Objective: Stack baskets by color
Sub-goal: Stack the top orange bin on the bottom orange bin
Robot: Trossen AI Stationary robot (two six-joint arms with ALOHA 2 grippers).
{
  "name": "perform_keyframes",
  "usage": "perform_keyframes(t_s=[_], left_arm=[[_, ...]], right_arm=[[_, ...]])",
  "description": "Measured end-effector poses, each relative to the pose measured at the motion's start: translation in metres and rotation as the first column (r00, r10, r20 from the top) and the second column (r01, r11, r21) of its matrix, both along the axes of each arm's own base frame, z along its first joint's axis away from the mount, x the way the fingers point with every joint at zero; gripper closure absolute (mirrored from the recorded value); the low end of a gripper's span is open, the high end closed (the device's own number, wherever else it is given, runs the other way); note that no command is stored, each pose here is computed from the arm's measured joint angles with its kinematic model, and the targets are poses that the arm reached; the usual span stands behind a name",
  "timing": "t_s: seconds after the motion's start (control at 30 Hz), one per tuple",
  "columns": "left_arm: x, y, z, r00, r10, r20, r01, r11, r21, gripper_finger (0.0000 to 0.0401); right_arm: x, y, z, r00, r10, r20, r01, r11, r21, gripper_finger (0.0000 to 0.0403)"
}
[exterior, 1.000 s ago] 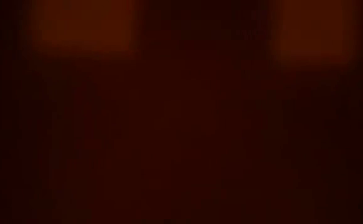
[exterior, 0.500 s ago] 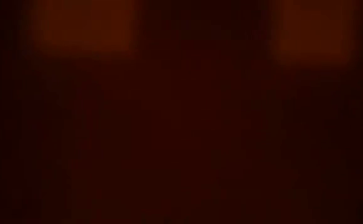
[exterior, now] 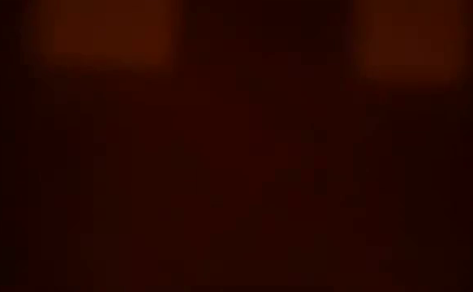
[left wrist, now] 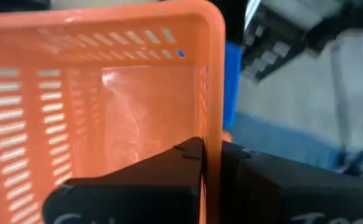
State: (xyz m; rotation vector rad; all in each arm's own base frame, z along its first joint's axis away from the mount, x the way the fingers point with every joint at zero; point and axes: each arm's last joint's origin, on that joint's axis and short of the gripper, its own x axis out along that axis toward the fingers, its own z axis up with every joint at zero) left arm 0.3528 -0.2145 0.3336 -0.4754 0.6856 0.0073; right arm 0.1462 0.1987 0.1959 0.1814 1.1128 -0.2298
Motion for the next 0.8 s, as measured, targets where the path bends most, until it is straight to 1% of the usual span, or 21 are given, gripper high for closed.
perform_keyframes(t_s=[0.07,0.17,0.3,0.43,0.57,0.67,0.73,0.8], left_arm=[[0.013,-0.016,-0.005,0.998,-0.058,-0.011,0.059,0.996,0.066,0.0401],[0.024,-0.035,-0.020,0.989,-0.109,-0.102,0.125,0.980,0.156,0.0401],[0.036,-0.054,-0.038,0.978,-0.124,-0.167,0.156,0.969,0.193,0.0401],[0.044,-0.069,-0.054,0.974,-0.140,-0.179,0.175,0.965,0.195,0.0401],[0.045,-0.078,-0.067,0.972,-0.135,-0.191,0.171,0.969,0.181,0.0401],[0.043,-0.085,-0.068,0.974,-0.142,-0.177,0.174,0.969,0.177,0.0401],[0.043,-0.090,-0.066,0.979,-0.150,-0.135,0.171,0.972,0.161,0.0401],[0.041,-0.095,-0.064,0.980,-0.158,-0.119,0.176,0.972,0.158,0.0401]], right_arm=[[0.000,0.000,0.000,1.000,0.005,-0.019,-0.005,1.000,0.012,0.0268],[-0.001,0.001,0.000,0.999,0.011,-0.040,-0.009,0.999,0.033,0.0268],[0.001,0.004,0.004,0.999,0.012,-0.035,-0.010,0.999,0.047,0.0268],[0.005,0.008,0.016,1.000,0.004,0.020,-0.005,0.999,0.052,0.0268],[0.008,0.010,0.030,0.996,-0.008,0.084,0.007,1.000,0.013,0.0268],[0.009,0.008,0.039,0.994,-0.010,0.104,0.013,0.999,-0.030,0.0268],[0.009,0.008,0.043,0.993,-0.012,0.116,0.018,0.999,-0.051,0.0268],[0.009,0.008,0.045,0.992,-0.015,0.128,0.023,0.998,-0.059,0.0268]])
